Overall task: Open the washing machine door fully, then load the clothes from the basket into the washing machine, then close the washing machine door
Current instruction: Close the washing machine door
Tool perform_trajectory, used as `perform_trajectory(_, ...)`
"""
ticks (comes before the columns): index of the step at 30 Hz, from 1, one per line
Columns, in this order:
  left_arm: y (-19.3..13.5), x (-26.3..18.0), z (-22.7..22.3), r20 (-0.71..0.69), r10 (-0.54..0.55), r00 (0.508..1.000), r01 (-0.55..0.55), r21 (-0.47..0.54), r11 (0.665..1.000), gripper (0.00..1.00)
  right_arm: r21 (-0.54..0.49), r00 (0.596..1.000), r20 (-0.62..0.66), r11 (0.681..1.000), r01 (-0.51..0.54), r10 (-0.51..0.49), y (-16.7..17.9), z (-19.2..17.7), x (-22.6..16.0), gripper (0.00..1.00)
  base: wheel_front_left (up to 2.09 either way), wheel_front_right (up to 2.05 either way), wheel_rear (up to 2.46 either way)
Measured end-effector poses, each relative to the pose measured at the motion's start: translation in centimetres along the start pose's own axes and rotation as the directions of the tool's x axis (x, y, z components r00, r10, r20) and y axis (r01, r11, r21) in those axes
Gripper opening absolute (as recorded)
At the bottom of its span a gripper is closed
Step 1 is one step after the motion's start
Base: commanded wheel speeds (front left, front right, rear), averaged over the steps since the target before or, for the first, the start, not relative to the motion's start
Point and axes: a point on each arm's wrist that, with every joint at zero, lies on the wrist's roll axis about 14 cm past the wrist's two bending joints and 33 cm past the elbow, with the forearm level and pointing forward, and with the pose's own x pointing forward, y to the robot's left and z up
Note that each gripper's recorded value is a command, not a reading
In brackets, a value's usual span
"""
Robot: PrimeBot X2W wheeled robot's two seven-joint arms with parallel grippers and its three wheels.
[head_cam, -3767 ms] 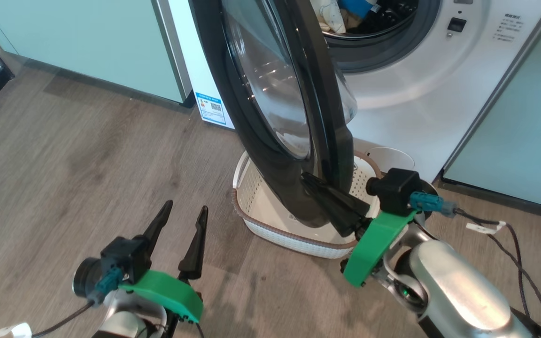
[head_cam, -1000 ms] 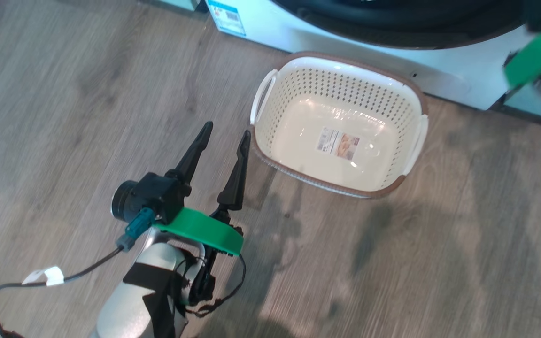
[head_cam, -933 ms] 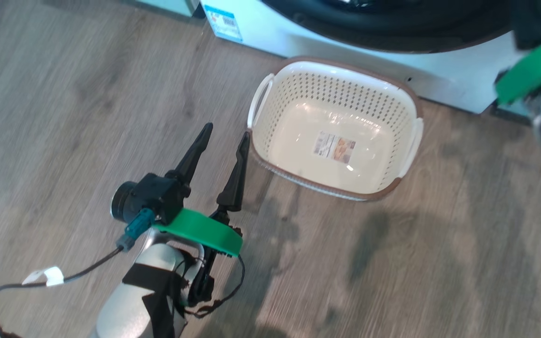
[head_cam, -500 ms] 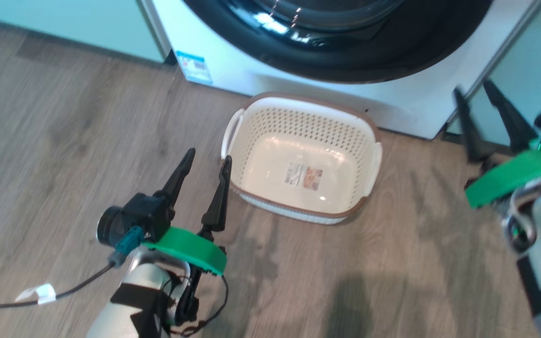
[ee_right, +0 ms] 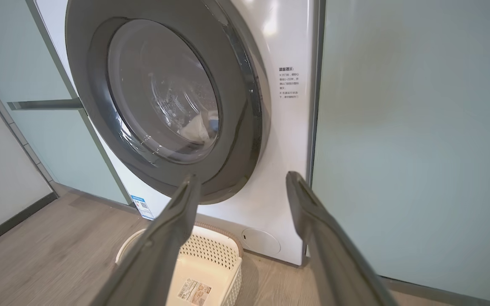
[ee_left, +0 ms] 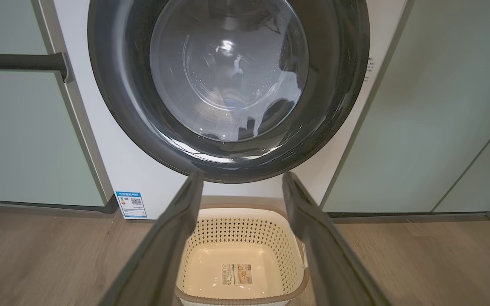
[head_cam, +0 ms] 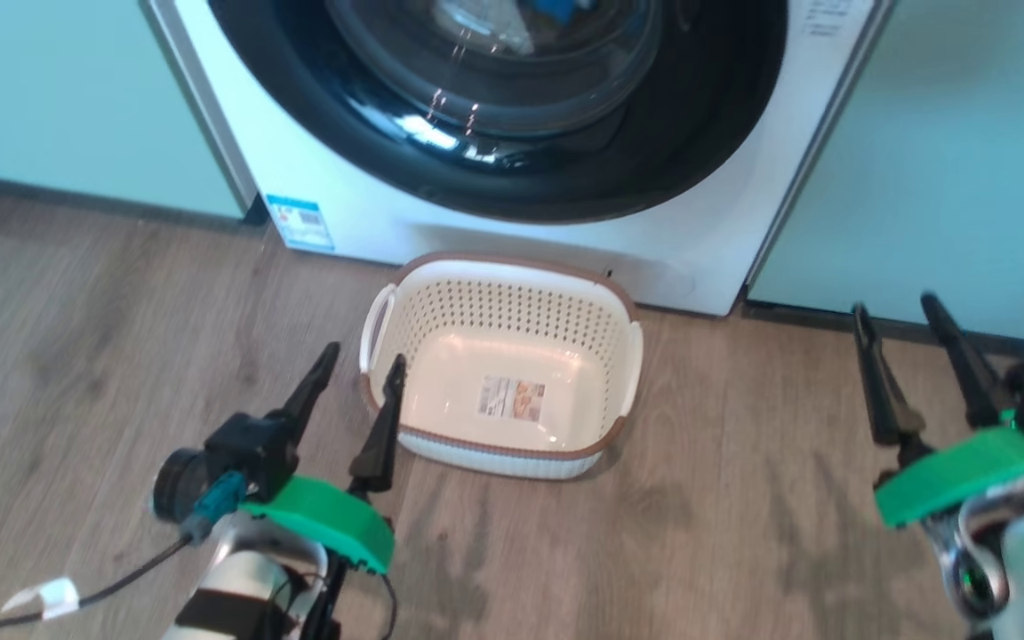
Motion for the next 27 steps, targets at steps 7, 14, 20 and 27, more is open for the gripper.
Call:
perform_trajectory(7, -0.5, -1.1, -0.1, -0.014, -0.007, 1.000, 0.007, -0.001, 1.000, 1.00, 0.006, 0.990, 0.003, 0.990, 0.138, -0.138, -3.4, 0.9, -5.0, 1.00, 0.00, 0.00, 0.00)
perform_trajectory(14, -0.4, -1.6, 0.6, -0.002, -0.004, 1.000, 0.004, 0.000, 1.000, 1.00, -0.006, 0.979, 0.016, 0.979, 0.204, -0.204, -4.7, 2.0, -8.6, 1.00, 0.00, 0.00, 0.00)
perform_trajectory(20, -0.3, -2.3, 0.8, -0.004, 0.003, 1.000, -0.003, -0.002, 1.000, 1.00, -0.022, 0.972, 0.015, 0.972, 0.236, -0.235, -5.2, 2.6, -10.7, 1.00, 0.00, 0.00, 0.00)
perform_trajectory(27, -0.1, -2.8, 1.2, 0.009, 0.015, 1.000, -0.015, 0.001, 1.000, 1.00, -0.025, 0.970, 0.002, 0.970, 0.243, -0.243, -5.0, 2.7, -12.2, 1.00, 0.00, 0.00, 0.00)
